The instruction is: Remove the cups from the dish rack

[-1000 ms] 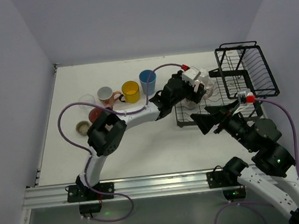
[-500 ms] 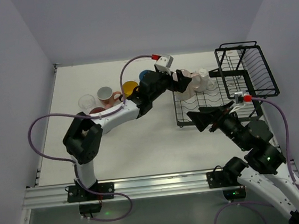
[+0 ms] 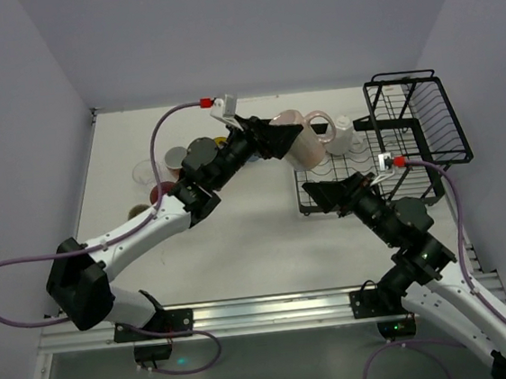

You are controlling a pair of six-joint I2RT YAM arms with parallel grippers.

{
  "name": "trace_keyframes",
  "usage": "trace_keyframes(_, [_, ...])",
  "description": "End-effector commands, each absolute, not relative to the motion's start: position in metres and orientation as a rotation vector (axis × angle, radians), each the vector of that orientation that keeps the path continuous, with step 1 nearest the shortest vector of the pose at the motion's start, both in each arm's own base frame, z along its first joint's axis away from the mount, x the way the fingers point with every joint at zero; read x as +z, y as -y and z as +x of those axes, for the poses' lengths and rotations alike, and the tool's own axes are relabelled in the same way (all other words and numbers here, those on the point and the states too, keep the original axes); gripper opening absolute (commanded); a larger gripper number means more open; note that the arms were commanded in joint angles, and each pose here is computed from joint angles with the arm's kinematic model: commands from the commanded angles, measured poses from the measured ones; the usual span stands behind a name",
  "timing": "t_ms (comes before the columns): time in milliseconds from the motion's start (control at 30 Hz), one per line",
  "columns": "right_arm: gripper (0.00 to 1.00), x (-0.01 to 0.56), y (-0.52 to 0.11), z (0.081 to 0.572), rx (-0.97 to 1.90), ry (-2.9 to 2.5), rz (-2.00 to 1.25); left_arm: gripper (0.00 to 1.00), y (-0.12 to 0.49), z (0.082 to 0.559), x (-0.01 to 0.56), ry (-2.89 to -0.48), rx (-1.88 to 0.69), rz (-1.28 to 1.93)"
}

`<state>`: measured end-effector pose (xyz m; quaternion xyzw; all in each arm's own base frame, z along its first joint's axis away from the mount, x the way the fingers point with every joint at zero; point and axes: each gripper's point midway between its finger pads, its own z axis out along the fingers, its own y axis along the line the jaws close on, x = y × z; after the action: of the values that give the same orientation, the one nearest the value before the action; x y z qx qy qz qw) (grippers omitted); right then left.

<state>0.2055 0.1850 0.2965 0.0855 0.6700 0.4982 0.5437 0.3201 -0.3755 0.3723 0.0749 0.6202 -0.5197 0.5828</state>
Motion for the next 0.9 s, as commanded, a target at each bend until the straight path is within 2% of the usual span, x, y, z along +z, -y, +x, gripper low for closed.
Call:
trace_keyframes(0, [0.96, 0.323, -0.189, 0.208, 1.284, -1.472, 0.244, 0.00, 0.341, 0.286, 0.461, -1.176, -1.389, 0.079])
trace_keyframes(267, [0.89, 0.345, -0.209, 0.206, 1.360, -1.402, 0.113, 0.00, 0.322, 0.251, 0.461, -1.173, -1.518, 0.063])
trace_keyframes(467, [0.73, 0.366, -0.220, 0.196, 1.466, -1.280, 0.027, 0.00, 0.308, 0.230, 0.458, -1.122, -1.653, 0.006])
trace_keyframes(600, [0.66, 0.380, -0.225, 0.189, 1.516, -1.217, -0.001, 0.00, 0.309, 0.226, 0.447, -1.133, -1.681, -0.022])
trace_keyframes(633, [0.63, 0.387, -0.226, 0.186, 1.533, -1.187, -0.011, 0.00, 0.310, 0.226, 0.441, -1.144, -1.684, -0.032])
trace_keyframes(667, [0.54, 0.385, -0.229, 0.187, 1.539, -1.192, -0.010, 0.00, 0.309, 0.224, 0.442, -1.132, -1.690, -0.031])
trace_keyframes(767, [0.38, 0.389, -0.235, 0.186, 1.588, -1.173, -0.018, 0.00, 0.307, 0.222, 0.440, -1.129, -1.688, -0.036])
trace_keyframes(800, [0.21, 0.391, -0.236, 0.186, 1.612, -1.170, -0.010, 0.13, 0.306, 0.220, 0.440, -1.127, -1.685, -0.030])
trace_keyframes(867, [0.05, 0.389, -0.239, 0.186, 1.624, -1.179, -0.012, 0.40, 0.302, 0.218, 0.440, -1.127, -1.655, -0.017])
